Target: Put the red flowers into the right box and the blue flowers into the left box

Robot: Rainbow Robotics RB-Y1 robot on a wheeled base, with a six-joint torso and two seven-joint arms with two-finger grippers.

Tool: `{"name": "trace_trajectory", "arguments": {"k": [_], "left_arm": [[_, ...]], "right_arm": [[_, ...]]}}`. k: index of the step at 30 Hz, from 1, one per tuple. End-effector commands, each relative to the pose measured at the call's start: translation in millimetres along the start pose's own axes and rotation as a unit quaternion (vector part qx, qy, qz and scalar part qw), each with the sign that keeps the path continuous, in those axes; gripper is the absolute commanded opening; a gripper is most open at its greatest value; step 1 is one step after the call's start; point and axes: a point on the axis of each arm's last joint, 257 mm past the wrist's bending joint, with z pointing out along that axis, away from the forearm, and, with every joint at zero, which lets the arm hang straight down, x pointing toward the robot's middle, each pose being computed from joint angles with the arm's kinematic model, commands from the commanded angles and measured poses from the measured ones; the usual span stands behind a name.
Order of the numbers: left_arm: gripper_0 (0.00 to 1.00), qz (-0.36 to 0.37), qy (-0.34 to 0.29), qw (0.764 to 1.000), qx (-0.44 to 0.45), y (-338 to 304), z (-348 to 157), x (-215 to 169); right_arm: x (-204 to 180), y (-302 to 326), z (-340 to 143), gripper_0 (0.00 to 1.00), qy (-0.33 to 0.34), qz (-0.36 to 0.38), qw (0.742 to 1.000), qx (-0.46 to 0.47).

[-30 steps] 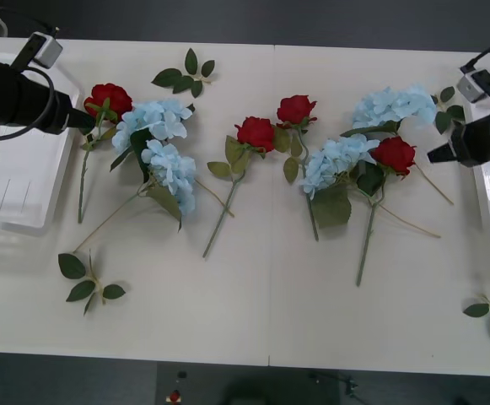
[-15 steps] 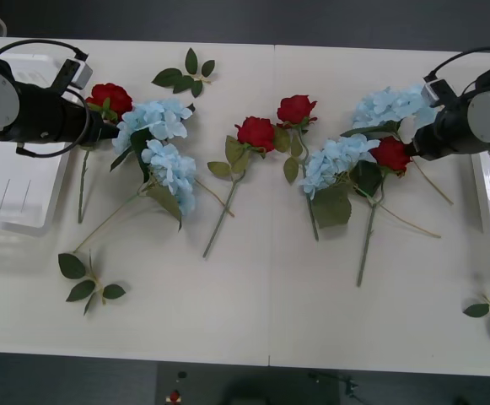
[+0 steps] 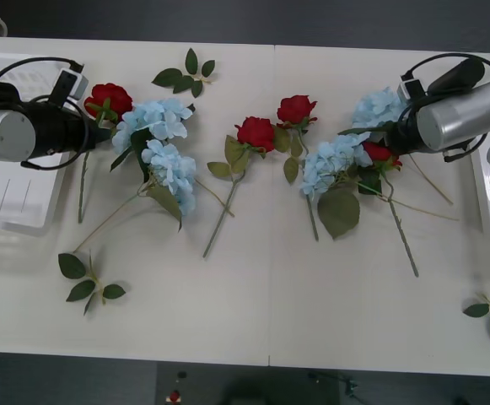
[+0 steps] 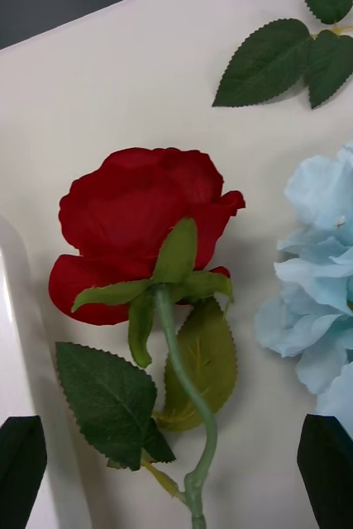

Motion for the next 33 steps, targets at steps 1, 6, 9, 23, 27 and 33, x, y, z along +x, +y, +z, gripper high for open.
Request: {"name": "trace_trajectory", "arguments": {"k": [1, 6, 9, 23, 27, 33], "left_arm": [[0.88, -0.028, -0.009, 1.0, -0.006, 4.0, -0.2, -9.4], [0.88, -0.032, 0.0, 0.999, -0.005, -3.7, 6.8, 0.1], [0.88, -0.034, 0.004, 0.999, -0.001, -12.0, 12.0, 4.1], [0.59, -0.036, 0.022, 0.999, 0.002, -43.7, 31.0, 20.6], [0.59, -0.043, 0.029, 0.999, 0.003, -48.7, 34.7, 28.0], [0.16, -0.053, 0.034, 0.998, -0.002, -49.5, 39.9, 38.5]], "right_arm": [[-10.9, 8.6, 0.7, 1.0, -0.012, 0.004, 1.0, 0.002], [-7.1, 13.2, 3.5, 0.99, -0.008, 0.01, 1.0, 0.002], [-4.1, 13.3, 5.0, 0.86, -0.005, 0.016, 1.0, 0.003], [-2.7, 8.2, 5.8, 0.0, -0.004, 0.019, 1.0, 0.012], [-3.2, 8.7, 5.6, 0.0, -0.005, 0.02, 1.0, 0.012], [-2.8, 8.6, 5.6, 0.0, -0.004, 0.021, 1.0, 0.012]]}}
